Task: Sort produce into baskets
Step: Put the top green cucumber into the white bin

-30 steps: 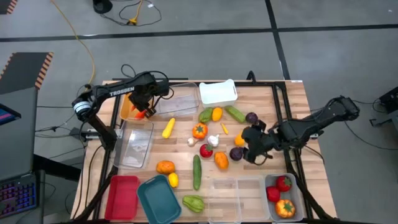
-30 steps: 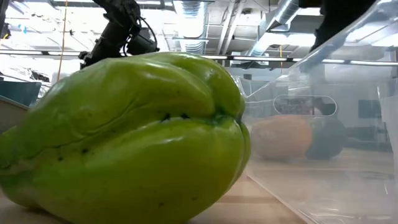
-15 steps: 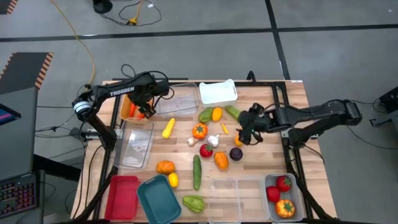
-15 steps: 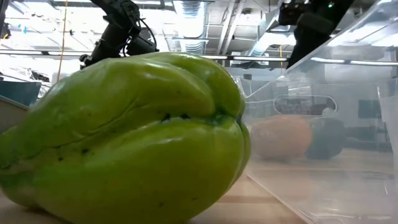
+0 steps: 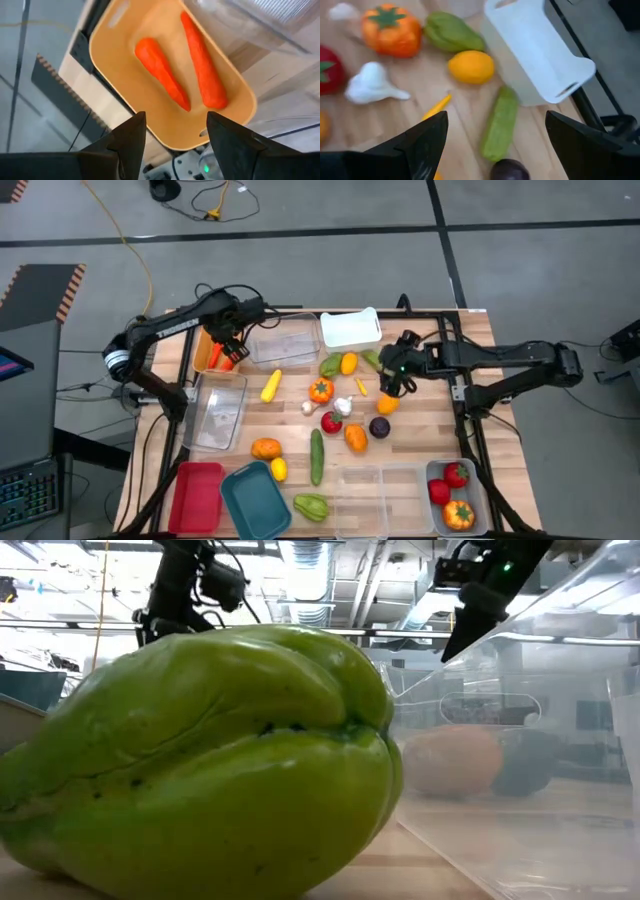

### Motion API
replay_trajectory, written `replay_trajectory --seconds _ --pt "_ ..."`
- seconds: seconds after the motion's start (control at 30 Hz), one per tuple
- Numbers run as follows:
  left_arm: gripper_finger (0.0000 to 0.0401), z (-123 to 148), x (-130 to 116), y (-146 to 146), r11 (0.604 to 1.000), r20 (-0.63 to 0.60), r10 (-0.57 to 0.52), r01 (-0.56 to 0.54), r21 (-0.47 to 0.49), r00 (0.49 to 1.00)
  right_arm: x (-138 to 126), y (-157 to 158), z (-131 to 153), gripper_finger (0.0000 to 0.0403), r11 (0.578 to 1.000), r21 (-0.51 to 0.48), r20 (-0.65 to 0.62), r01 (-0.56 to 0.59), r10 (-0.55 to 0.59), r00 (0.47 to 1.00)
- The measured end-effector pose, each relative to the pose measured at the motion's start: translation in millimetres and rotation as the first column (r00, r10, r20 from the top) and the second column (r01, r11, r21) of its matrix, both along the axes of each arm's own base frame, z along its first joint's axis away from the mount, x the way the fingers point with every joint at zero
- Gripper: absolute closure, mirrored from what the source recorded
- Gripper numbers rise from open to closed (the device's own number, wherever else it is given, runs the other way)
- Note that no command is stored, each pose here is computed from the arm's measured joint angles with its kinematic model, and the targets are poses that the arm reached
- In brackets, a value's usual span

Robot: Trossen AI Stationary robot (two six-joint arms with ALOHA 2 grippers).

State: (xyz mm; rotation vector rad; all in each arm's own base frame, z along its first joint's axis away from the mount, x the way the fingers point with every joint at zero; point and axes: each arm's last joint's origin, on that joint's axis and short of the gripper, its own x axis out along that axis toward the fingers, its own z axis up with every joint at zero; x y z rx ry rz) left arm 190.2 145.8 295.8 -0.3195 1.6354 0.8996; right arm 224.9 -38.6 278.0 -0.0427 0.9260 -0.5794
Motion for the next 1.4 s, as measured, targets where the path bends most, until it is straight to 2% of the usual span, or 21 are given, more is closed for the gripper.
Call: replay_trajectory --seconds 0.1,0.23,0.47,0.8,0.97,1.17,1.3,1.4 --pt "0.0203 13.7 -3.9 -8.1 0.998 0.094 -0.014 0.008 0.065 0.995 1.9 -14.2 -4.0 0.0042 0.997 0.015 0.002 0.081 -0.081 0.997" --pt "0.0203 30.5 -7.4 -18.7 0.989 0.237 -0.025 -0.011 0.151 0.971 7.8 -32.3 -17.6 0.0042 0.988 0.024 -0.058 0.152 -0.150 0.987" --pt "0.0203 47.9 -8.1 -35.2 0.976 0.395 -0.076 -0.013 0.218 0.916 21.2 -52.9 -48.7 0.0042 0.976 0.044 -0.186 0.212 -0.201 0.962" --pt "0.0203 46.7 4.4 -43.9 0.971 0.412 -0.137 0.040 0.234 0.901 33.2 -72.3 -90.3 0.0042 0.959 0.110 -0.328 0.259 -0.211 0.921" --pt "0.0203 47.2 5.2 -44.2 0.969 0.417 -0.141 0.040 0.242 0.898 32.0 -78.9 -96.2 0.0042 0.943 0.197 -0.331 0.269 -0.195 0.923" --pt "0.0203 47.5 6.2 -43.6 0.968 0.424 -0.143 0.037 0.250 0.894 28.9 -85.3 -96.2 0.0044 0.925 0.235 -0.319 0.297 -0.215 0.923" --pt "0.0203 47.6 6.4 -43.7 0.967 0.425 -0.144 0.037 0.250 0.894 30.3 -87.5 -102.7 0.0057 0.902 0.324 -0.317 0.286 -0.181 0.931" --pt "0.0203 47.6 6.4 -43.7 0.967 0.425 -0.144 0.037 0.251 0.894 33.2 -89.4 -114.3 0.0073 0.894 0.336 -0.351 0.297 -0.174 0.920"
